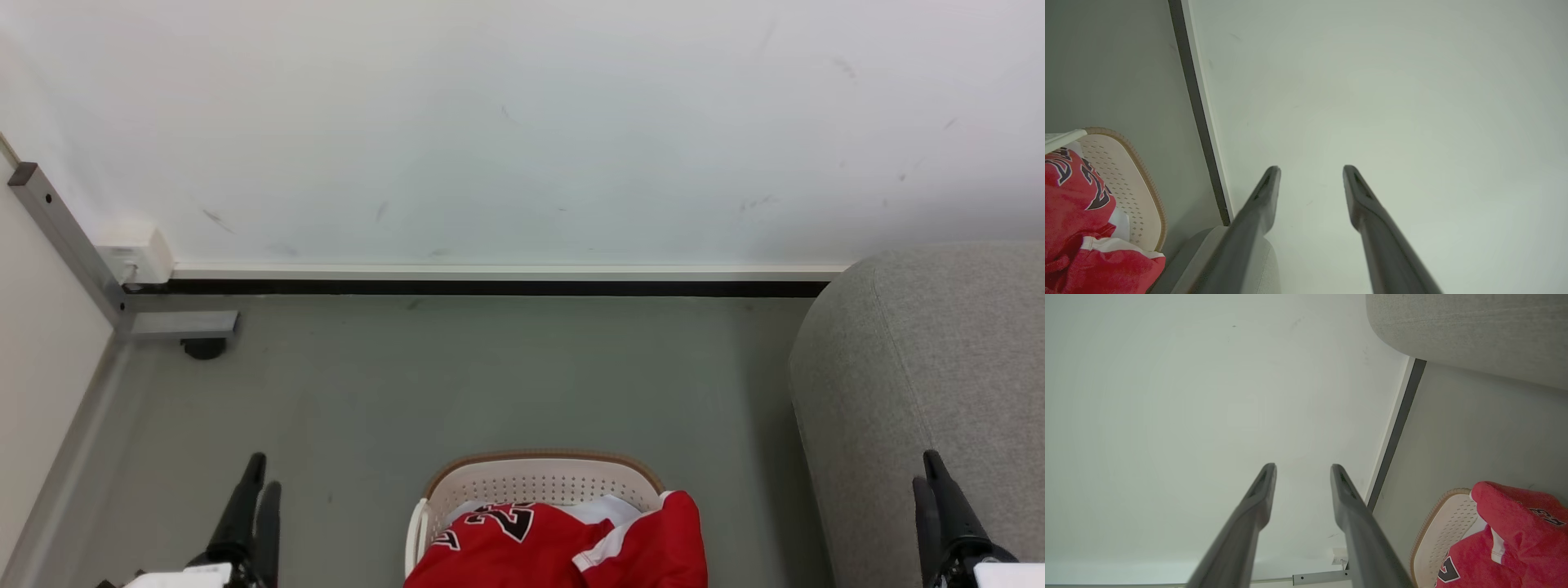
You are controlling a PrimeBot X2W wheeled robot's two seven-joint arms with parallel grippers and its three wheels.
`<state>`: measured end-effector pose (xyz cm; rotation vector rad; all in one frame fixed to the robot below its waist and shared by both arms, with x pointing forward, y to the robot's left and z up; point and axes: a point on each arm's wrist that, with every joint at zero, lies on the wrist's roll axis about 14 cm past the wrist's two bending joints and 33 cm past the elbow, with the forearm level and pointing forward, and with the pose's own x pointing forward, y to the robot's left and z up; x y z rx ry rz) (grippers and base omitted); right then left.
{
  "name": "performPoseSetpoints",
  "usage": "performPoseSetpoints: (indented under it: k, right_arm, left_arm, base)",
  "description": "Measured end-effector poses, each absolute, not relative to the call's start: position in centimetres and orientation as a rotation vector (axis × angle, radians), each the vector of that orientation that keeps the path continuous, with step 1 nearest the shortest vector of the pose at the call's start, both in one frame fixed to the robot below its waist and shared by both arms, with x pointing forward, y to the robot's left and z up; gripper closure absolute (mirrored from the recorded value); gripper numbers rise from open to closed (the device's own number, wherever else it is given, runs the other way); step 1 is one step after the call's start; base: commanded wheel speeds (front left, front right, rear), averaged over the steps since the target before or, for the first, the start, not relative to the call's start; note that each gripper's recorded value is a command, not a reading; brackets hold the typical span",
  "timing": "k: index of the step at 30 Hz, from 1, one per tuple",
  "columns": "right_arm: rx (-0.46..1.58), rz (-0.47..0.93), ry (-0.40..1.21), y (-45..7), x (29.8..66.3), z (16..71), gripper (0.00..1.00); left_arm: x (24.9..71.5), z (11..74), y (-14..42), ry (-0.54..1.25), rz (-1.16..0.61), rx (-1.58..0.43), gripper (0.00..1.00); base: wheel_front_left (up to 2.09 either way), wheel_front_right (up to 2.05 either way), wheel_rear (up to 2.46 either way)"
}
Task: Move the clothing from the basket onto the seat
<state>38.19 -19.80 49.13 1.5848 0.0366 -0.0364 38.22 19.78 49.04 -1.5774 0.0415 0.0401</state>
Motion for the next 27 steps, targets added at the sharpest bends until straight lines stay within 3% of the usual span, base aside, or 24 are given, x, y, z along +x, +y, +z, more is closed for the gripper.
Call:
performPoseSetpoints:
  k: [16,27]
  right_arm:
    - [1.585,-0.036,0.015,-18.9,38.0,49.5,0.00]
    - [1.366,0.014,0.001,-18.0,38.2,50.9,0.00]
  left_arm:
    - [38.0,49.2,20.0,0.003,0.075,-1.521,0.00]
    - [38.3,50.6,19.8,-0.024,0.042,-1.251,0.00]
  base:
    - [0.00,0.00,0.00]
    - [0.00,0.00,0.00]
